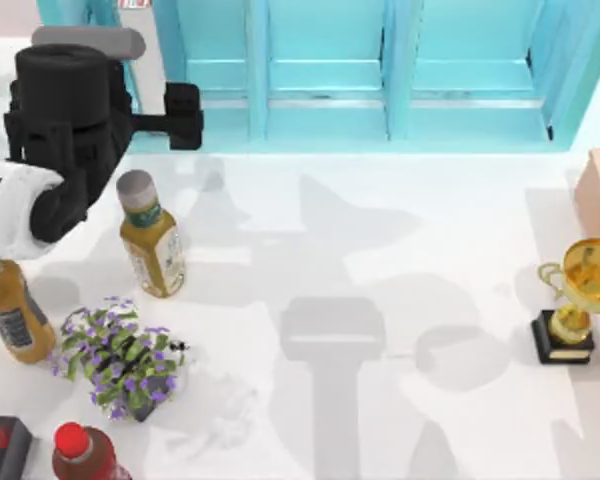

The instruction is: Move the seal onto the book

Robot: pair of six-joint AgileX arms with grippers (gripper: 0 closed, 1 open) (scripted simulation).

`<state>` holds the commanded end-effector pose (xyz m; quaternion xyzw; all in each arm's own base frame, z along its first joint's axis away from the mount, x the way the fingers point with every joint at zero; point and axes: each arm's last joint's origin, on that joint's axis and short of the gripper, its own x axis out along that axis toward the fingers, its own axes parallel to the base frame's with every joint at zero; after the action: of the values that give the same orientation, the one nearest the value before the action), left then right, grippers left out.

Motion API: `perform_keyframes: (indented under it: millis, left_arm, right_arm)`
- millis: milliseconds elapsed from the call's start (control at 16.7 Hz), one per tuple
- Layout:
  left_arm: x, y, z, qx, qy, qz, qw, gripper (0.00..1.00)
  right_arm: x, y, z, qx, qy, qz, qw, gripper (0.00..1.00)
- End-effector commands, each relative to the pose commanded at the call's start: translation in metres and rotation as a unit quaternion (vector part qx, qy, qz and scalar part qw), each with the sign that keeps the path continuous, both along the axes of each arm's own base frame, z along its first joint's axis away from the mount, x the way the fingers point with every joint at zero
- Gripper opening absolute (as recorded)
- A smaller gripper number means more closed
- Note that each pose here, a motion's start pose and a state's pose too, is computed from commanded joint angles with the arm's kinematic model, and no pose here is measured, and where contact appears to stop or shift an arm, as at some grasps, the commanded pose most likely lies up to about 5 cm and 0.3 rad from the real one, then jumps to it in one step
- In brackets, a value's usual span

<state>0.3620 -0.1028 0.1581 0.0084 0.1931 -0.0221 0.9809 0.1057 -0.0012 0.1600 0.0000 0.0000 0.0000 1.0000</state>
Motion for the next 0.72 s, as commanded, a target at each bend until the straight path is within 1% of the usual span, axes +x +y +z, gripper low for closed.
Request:
perform_keyframes:
  millis: [120, 480, 600, 720]
  left_arm:
    - [0.005, -0.004, -0.007, -0.001, 0.003, 0.000, 1.000, 1.00]
    - [0.005, -0.003, -0.008, 0.000, 0.006, 0.001, 1.000, 1.00]
    - [0.012, -0.005, -0.008, 0.000, 0.008, 0.000, 1.000, 1.00]
    - [0.027, -0.009, -0.007, -0.001, 0.004, 0.000, 1.000, 1.00]
  right_arm:
    - [0.000, 0.000, 0.000, 0.000, 0.000, 0.000, 1.000, 1.00]
    - [0.000, 0.000, 0.000, 0.000, 0.000, 0.000, 1.000, 1.00]
    - [0.000, 0.000, 0.000, 0.000, 0.000, 0.000, 1.000, 1.00]
    - [0.000, 0.000, 0.000, 0.000, 0.000, 0.000, 1.000, 1.00]
